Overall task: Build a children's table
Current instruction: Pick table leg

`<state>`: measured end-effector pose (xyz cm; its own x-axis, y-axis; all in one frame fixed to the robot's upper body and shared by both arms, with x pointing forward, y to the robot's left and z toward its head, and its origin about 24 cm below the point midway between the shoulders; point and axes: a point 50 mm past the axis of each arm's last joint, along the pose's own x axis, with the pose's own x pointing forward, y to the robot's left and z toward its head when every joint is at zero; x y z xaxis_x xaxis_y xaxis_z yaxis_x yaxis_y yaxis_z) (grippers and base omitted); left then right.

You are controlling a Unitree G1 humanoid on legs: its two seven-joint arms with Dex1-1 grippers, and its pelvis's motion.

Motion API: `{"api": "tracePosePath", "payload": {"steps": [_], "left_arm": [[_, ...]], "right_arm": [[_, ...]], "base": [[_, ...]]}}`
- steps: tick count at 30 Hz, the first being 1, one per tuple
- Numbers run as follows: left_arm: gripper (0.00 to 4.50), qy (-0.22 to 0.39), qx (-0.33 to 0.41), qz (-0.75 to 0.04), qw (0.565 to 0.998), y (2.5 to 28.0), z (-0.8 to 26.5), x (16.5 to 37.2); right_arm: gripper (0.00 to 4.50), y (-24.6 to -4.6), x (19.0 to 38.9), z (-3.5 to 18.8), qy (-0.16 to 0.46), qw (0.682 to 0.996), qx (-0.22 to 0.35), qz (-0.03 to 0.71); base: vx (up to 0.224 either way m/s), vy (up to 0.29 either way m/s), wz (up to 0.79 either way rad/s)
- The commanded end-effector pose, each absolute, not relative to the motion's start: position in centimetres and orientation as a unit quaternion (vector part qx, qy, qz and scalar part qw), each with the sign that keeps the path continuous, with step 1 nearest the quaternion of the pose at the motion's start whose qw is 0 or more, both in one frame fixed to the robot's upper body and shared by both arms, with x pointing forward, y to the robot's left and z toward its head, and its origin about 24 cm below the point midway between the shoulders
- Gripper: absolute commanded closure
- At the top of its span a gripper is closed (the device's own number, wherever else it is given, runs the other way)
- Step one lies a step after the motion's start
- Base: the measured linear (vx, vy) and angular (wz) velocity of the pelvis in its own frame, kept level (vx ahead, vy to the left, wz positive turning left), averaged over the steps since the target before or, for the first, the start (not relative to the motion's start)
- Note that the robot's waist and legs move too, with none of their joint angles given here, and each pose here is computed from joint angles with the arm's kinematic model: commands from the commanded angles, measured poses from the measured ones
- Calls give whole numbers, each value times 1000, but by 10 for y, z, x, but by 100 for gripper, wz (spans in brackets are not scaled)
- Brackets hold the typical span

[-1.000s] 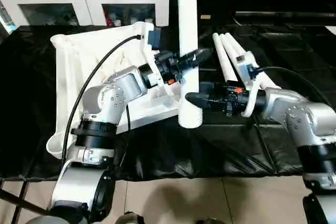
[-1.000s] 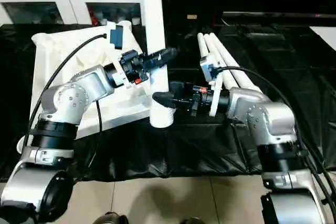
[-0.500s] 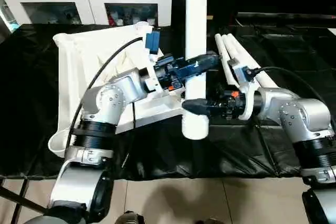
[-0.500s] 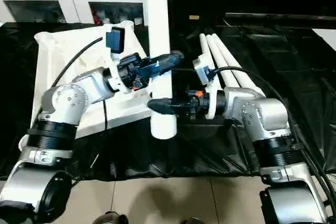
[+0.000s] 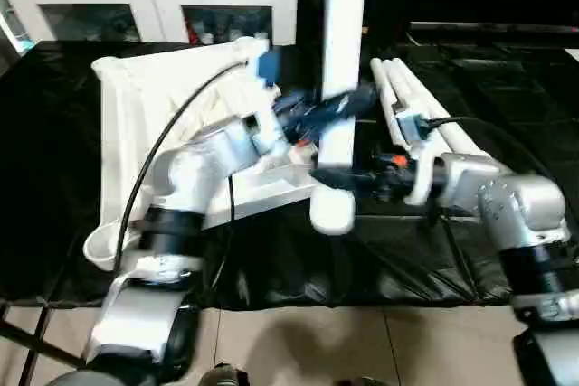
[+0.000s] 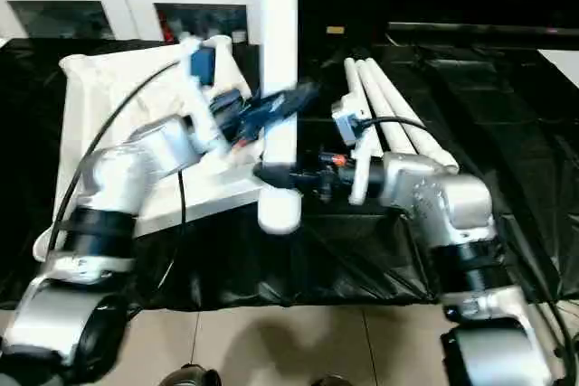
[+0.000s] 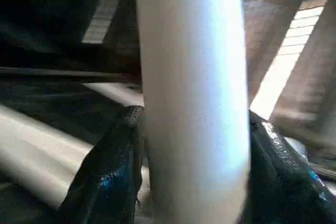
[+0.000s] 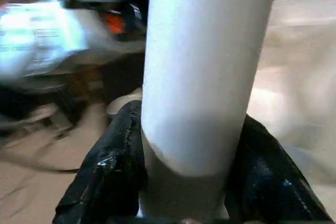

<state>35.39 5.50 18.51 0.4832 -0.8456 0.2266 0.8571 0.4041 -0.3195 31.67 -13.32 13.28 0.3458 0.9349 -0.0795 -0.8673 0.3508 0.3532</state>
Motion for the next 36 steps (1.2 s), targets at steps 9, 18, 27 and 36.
{"api": "tracePosePath", "payload": {"steps": [9,18,27,36], "left_arm": [[232,33,-190,-336,922,75,172,373],[249,30,-217,-379,899,62,174,364],[262,10,-182,-427,886,58,183,358],[266,4,-150,-469,870,50,187,352]], "right_arm": [[263,-115,316,140,85,852,85,509],[263,-114,314,142,77,865,74,489],[150,-126,312,142,113,830,98,538],[140,-139,317,139,160,809,73,560]], "base": [[0,0,0],[0,0,0],[0,0,0],[0,0,0]]}}
